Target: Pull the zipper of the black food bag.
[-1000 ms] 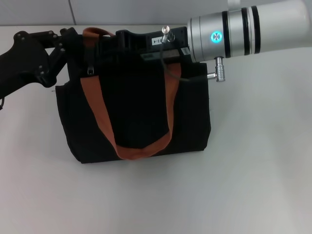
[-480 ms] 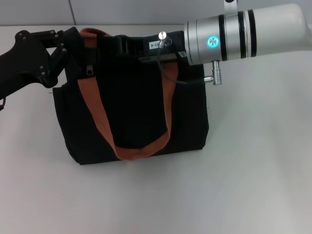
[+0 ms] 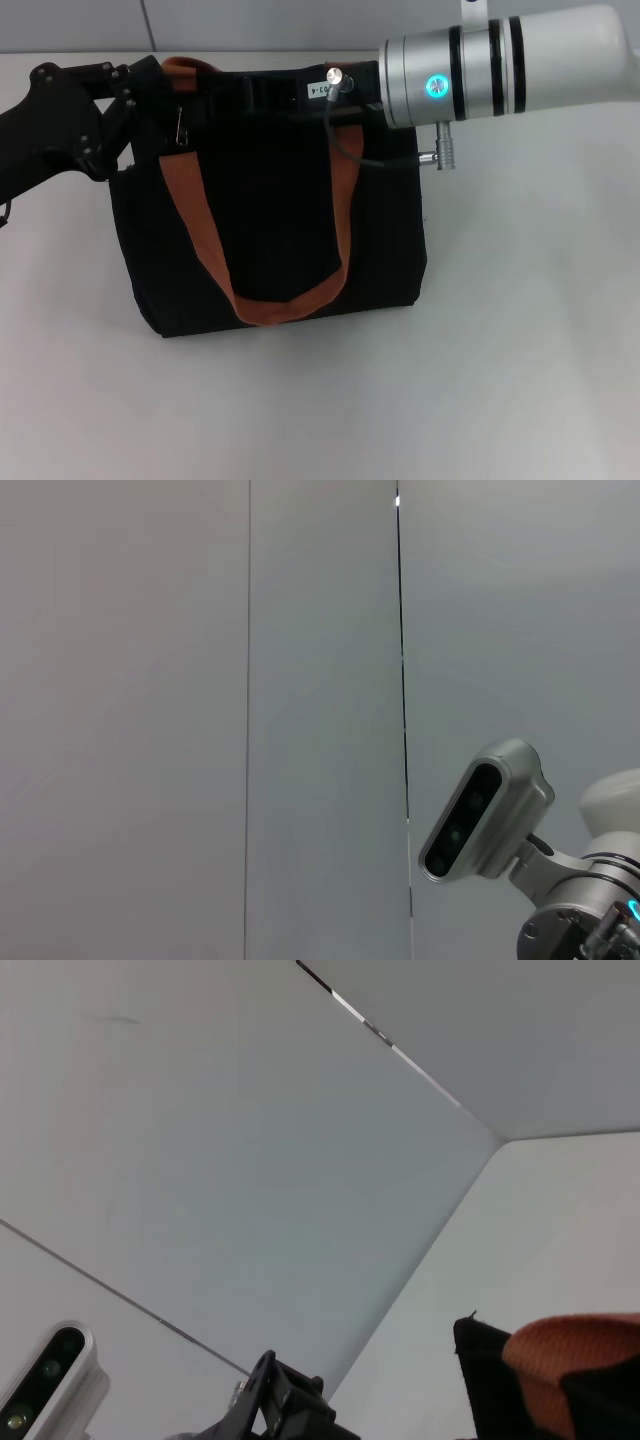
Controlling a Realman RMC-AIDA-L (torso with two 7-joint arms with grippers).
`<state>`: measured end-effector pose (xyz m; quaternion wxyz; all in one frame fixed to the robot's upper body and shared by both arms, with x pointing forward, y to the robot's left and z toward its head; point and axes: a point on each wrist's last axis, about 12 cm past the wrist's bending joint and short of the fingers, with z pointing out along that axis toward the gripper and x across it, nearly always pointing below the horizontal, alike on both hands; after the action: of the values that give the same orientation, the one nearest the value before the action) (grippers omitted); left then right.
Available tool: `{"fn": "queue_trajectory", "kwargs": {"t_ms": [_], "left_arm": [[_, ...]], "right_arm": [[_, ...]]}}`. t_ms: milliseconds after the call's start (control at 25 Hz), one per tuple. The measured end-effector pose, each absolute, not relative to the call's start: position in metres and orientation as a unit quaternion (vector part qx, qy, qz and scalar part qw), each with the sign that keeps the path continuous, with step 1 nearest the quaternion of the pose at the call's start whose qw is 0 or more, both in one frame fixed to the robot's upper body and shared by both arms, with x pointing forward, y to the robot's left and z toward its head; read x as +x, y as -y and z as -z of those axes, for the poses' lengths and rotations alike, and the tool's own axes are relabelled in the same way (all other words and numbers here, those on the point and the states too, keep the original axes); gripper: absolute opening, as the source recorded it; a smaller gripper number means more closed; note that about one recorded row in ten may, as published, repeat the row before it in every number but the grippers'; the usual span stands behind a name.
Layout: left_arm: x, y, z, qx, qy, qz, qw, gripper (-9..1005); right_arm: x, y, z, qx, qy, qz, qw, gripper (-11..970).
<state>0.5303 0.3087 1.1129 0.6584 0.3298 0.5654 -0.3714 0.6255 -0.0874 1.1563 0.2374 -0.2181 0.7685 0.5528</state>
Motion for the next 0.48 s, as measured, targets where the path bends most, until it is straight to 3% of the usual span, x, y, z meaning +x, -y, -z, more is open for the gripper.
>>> {"fn": "queue_trajectory", "kwargs": {"t_ms": [480], "left_arm": [[0.5314, -0.3089, -1.1138, 0.328, -0.565, 0.370, 0.661, 23]], "right_arm": [[0.6226, 0.0889, -1.1574, -0.213, -0.763, -0.566, 0.230, -1]]}}
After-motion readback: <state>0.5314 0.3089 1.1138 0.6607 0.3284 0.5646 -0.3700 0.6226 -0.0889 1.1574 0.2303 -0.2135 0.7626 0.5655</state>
